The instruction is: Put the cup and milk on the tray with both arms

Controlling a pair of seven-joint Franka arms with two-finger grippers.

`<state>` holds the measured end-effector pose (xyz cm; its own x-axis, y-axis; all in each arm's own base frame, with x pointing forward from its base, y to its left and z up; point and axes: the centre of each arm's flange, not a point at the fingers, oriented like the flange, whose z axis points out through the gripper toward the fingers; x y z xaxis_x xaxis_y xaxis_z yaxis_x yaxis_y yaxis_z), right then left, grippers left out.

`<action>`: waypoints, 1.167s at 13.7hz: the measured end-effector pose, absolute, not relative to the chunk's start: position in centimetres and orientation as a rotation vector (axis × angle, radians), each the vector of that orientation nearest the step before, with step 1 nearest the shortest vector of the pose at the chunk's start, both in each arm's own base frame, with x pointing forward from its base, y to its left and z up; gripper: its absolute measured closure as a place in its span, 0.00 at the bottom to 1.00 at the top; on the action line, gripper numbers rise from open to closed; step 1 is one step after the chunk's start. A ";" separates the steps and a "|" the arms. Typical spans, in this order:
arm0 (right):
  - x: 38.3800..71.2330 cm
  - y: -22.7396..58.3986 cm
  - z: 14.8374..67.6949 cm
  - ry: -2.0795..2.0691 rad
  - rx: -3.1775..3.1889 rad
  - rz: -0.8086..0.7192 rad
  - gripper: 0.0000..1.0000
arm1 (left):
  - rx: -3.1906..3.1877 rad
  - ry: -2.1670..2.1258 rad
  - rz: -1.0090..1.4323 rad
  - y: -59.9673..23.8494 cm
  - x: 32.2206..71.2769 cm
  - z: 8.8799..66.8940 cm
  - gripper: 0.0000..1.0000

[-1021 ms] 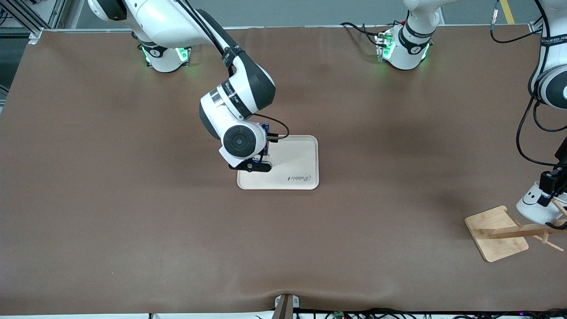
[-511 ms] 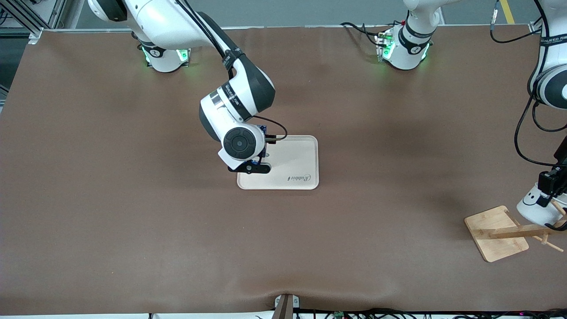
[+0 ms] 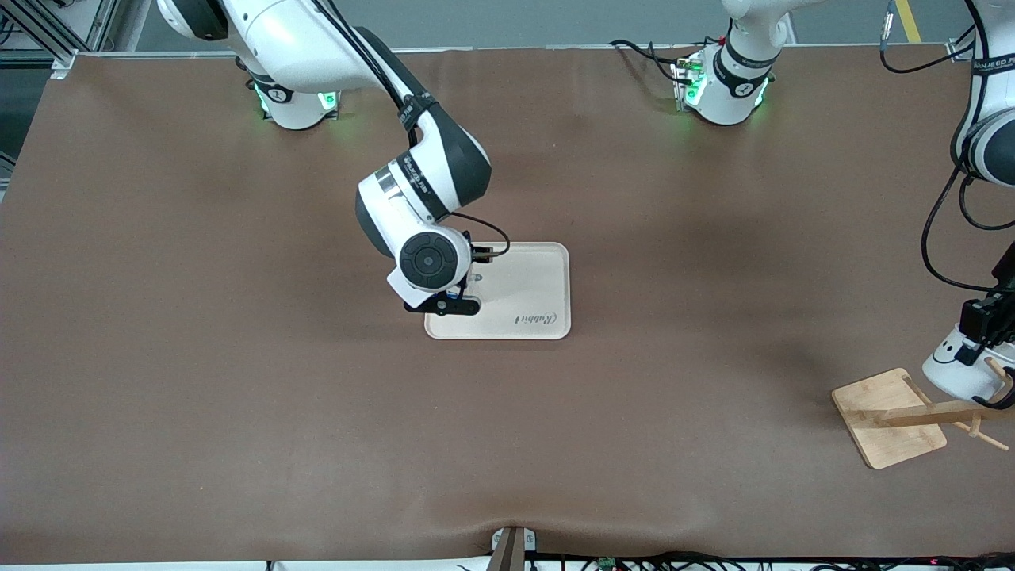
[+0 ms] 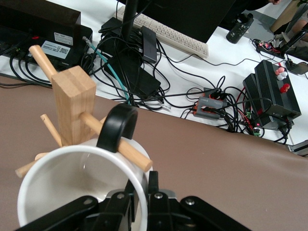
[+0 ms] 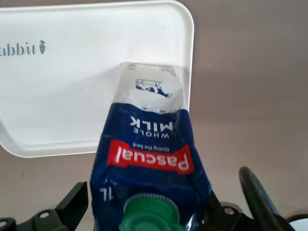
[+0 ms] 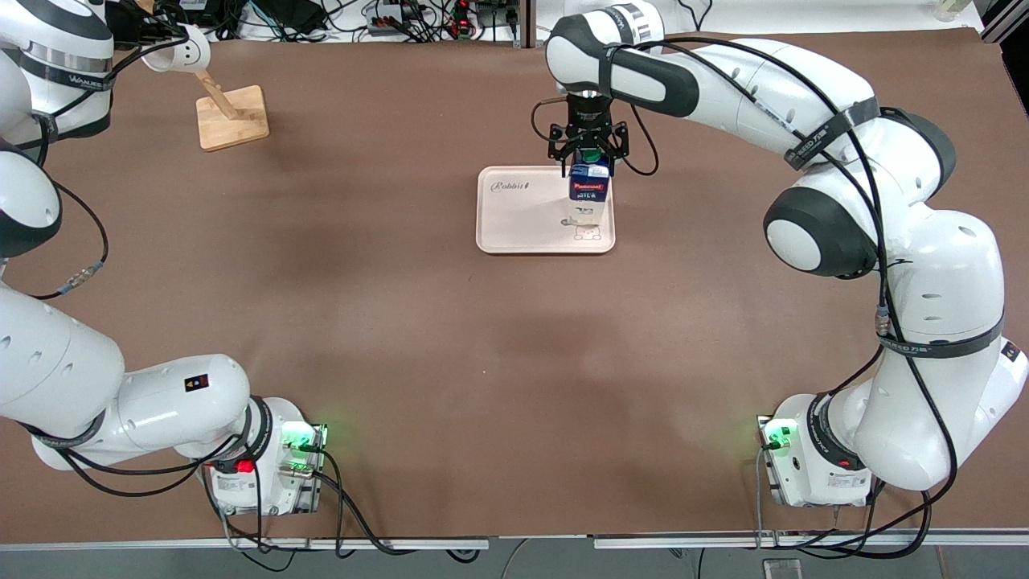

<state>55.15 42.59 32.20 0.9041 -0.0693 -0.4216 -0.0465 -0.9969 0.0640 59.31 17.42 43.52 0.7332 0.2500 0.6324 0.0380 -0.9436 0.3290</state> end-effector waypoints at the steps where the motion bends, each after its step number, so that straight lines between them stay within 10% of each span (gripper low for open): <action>1: 55.3 42.5 32.3 -0.093 3.017 -0.667 0.00 | 2.640 0.222 1.024 17.3 59.2 43.7 0.89; 16: 59.2 36.0 47.5 -0.212 3.205 -0.419 0.00 | 2.598 0.245 0.895 16.2 57.0 47.1 0.93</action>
<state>59.15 35.96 47.48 0.9581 -0.1165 -0.2617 -0.1416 -0.9868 -0.0791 57.01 16.25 47.07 0.7818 0.2827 0.5557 0.0402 -0.9123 0.4076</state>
